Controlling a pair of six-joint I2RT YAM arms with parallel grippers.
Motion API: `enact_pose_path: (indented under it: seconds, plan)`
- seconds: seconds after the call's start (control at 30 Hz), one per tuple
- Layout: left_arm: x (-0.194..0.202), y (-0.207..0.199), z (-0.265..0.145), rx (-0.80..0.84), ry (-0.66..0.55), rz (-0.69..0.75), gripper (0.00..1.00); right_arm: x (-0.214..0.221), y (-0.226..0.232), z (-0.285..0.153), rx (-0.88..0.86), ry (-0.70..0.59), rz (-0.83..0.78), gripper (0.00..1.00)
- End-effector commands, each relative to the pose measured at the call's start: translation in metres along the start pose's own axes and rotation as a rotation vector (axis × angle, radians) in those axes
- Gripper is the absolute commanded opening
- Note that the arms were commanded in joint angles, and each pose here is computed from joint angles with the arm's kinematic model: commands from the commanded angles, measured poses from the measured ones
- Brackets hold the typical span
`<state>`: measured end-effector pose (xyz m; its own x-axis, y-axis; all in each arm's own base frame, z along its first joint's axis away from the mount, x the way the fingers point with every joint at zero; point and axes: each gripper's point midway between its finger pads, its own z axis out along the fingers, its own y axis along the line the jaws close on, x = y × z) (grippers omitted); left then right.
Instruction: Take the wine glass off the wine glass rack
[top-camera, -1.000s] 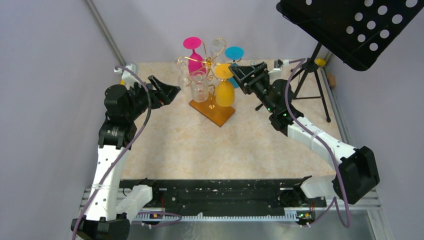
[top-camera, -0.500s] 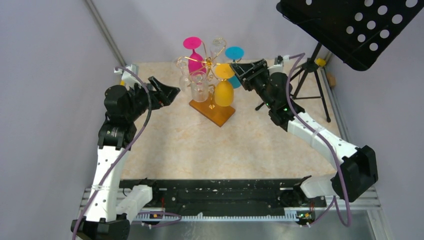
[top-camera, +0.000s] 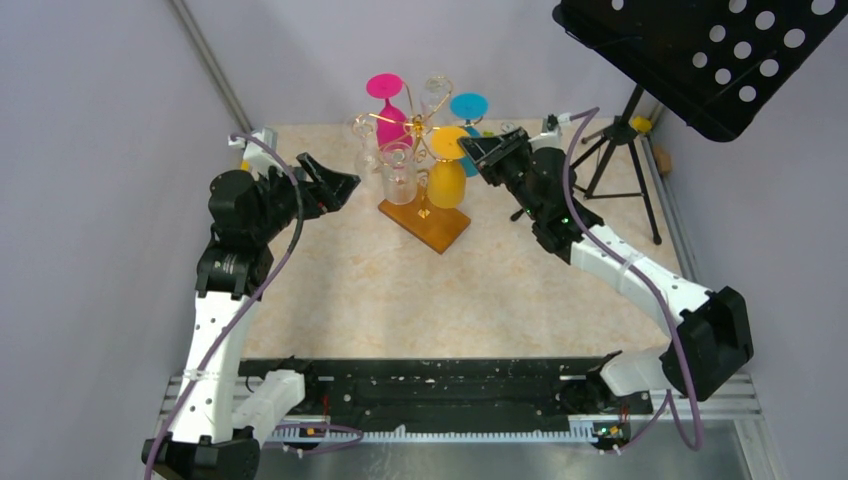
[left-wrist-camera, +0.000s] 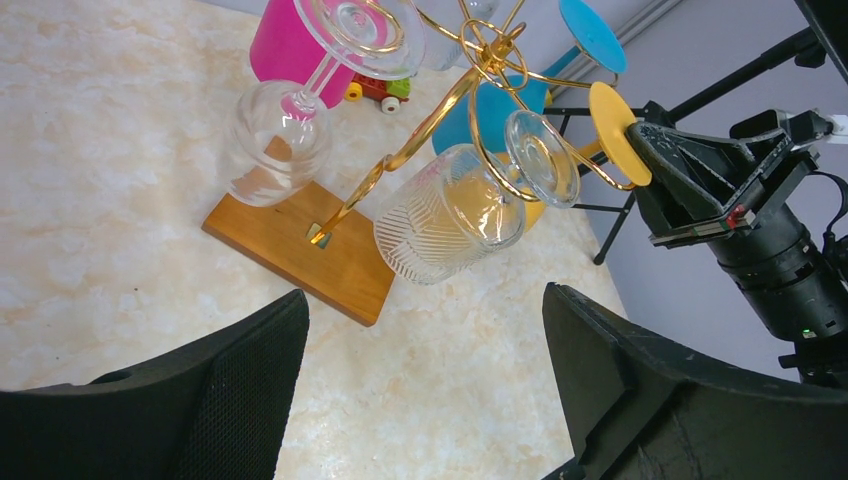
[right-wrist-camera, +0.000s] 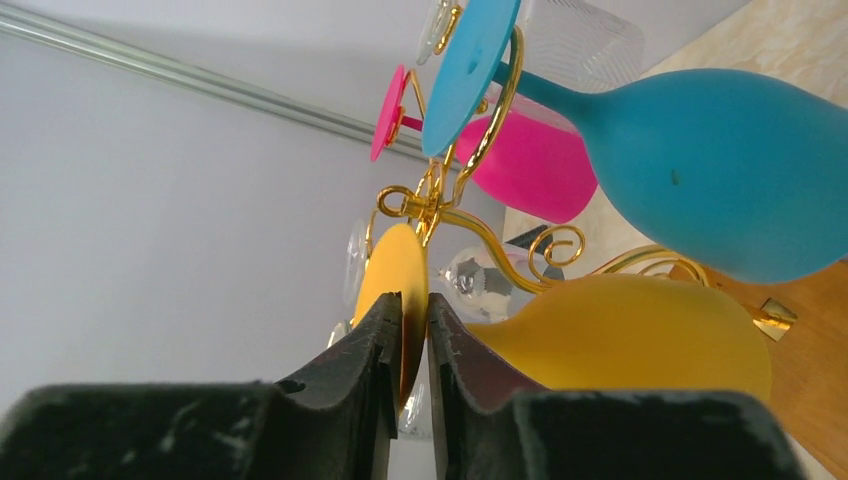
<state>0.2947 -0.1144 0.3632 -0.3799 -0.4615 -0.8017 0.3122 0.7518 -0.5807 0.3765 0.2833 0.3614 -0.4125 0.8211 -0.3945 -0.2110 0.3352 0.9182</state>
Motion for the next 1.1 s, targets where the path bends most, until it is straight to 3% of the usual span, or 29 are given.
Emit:
enact_pose_path:
  seconds: [0.0, 0.23, 1.07]
  plan:
    - [-0.008, -0.005, 0.000, 0.020, -0.024, 0.032, 0.90, -0.015, 0.023, -0.012, -0.058, -0.067, -0.015, 0.14]
    - [-0.010, -0.006, 0.002, 0.023, -0.022, 0.034, 0.90, -0.028, 0.029, -0.021, -0.039, -0.105, -0.032, 0.00]
    - [-0.012, -0.002, 0.000, -0.004, -0.034, 0.052, 0.90, 0.017, 0.063, -0.027, -0.124, 0.128, 0.061, 0.00]
